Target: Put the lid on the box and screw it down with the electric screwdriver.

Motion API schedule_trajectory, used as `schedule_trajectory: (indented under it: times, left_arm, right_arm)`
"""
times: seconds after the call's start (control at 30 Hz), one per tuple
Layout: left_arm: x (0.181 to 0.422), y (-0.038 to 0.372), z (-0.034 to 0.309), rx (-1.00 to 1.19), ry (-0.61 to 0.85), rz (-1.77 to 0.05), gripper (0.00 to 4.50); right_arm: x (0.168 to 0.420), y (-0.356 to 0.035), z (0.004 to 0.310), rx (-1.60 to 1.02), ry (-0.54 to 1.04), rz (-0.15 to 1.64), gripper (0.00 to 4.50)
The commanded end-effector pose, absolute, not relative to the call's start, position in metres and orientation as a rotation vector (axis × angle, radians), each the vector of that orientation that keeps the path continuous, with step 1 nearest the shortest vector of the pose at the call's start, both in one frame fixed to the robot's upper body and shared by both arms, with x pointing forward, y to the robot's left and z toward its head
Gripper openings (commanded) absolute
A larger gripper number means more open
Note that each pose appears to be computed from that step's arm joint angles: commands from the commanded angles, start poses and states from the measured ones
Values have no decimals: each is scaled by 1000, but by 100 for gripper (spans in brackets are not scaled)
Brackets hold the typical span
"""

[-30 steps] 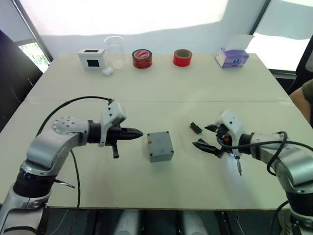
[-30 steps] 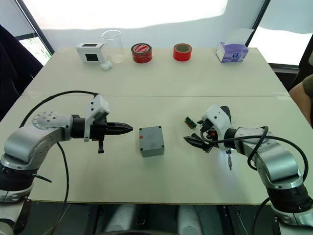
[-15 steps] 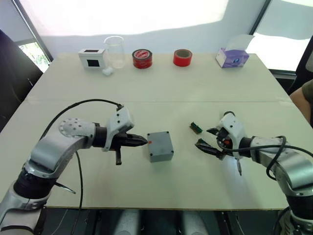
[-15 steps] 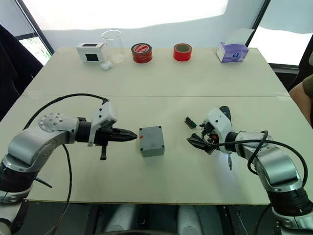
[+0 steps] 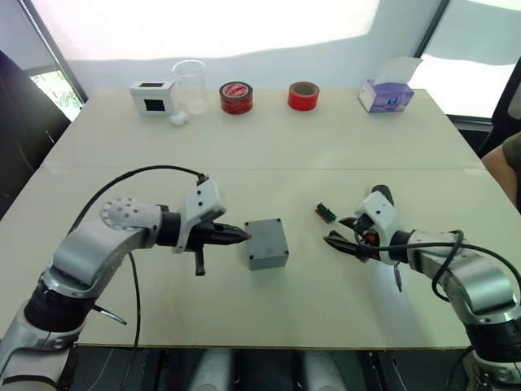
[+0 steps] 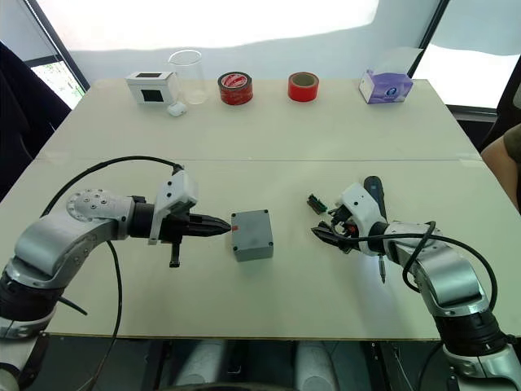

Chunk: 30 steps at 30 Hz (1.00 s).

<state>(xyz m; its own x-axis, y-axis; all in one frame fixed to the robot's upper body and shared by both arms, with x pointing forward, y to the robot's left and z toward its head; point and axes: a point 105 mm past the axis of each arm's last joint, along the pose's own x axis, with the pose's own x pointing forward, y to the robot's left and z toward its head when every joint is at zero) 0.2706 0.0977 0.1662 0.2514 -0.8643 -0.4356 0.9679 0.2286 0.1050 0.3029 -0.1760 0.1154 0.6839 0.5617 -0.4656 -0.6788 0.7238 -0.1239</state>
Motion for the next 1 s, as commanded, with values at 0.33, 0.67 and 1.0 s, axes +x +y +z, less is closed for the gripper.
schedule_trajectory:
  times: [0.33,0.67,1.0]
  left_arm:
    - [272,98,170,417,283,-1284,0]
    - [275,101,169,419,282,-1274,0]
    - [287,115,170,408,287,-1214,0]
  right_arm:
    - [303,-177,119,-336,397,697,4]
    - [305,-175,144,-289,337,691,4]
    - [302,-145,176,-296,244,803,4]
